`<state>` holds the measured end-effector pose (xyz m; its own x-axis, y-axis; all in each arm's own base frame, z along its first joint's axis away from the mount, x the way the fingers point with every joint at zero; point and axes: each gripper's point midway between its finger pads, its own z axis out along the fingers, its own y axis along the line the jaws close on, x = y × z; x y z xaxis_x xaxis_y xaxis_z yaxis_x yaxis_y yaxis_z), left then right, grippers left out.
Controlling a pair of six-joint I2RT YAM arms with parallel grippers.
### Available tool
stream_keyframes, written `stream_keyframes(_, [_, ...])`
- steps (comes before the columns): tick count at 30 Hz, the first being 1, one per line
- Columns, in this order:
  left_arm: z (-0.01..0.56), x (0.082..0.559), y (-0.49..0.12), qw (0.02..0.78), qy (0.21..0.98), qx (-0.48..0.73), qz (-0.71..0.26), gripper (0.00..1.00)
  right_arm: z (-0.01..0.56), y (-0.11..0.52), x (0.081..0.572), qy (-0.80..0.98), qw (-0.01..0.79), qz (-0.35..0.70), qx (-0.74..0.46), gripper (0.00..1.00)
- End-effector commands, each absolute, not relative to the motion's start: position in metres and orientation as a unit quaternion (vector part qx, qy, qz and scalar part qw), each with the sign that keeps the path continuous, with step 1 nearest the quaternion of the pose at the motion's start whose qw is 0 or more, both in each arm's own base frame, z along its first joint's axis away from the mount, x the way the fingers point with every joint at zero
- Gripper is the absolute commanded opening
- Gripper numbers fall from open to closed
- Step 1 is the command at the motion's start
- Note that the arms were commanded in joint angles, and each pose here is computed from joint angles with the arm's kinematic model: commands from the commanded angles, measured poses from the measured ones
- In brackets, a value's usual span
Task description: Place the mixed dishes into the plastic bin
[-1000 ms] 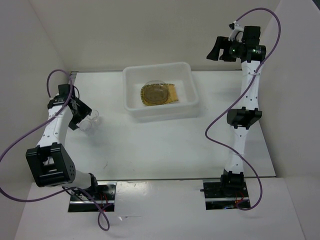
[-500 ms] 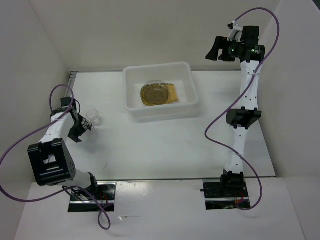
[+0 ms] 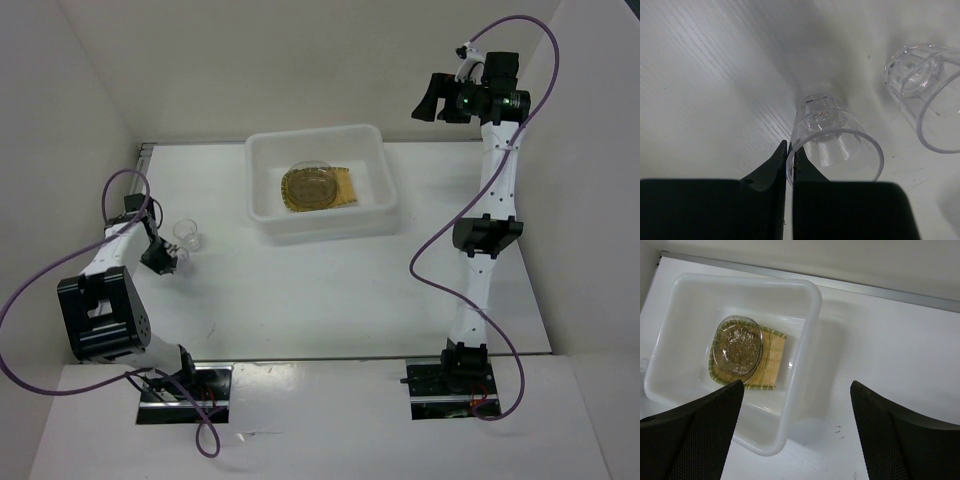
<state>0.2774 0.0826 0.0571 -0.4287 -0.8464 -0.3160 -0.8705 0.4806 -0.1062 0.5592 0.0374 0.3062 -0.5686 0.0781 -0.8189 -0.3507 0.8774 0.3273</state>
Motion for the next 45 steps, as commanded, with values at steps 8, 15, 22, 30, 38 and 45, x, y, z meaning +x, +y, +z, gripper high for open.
stream_keyframes(8, [0.207,0.313,0.091,0.338,0.801,-0.494,-0.006,0.0,0.318,0.047,0.554,0.849,0.466,0.233,-0.091,0.91])
stream_keyframes(15, [0.309,0.399,0.027,0.475,0.774,-0.364,-0.207,0.0,0.318,0.057,0.553,0.848,0.464,0.238,-0.099,0.91])
stream_keyframes(22, [0.289,0.474,-0.041,0.44,0.85,-0.243,-0.158,0.0,0.318,0.057,0.553,0.848,0.464,0.238,-0.099,0.91])
stream_keyframes(30, [0.242,0.519,-0.109,0.383,0.904,-0.156,-0.107,0.0,0.318,0.057,0.553,0.848,0.464,0.238,-0.099,0.91])
stream_keyframes(38, [0.173,0.515,-0.138,0.296,0.946,-0.126,-0.047,0.0,0.318,0.052,0.554,0.848,0.465,0.236,-0.095,0.91])
stream_keyframes(45, [0.128,0.502,-0.149,0.252,0.96,-0.122,-0.026,0.0,0.318,0.047,0.554,0.849,0.466,0.233,-0.091,0.91])
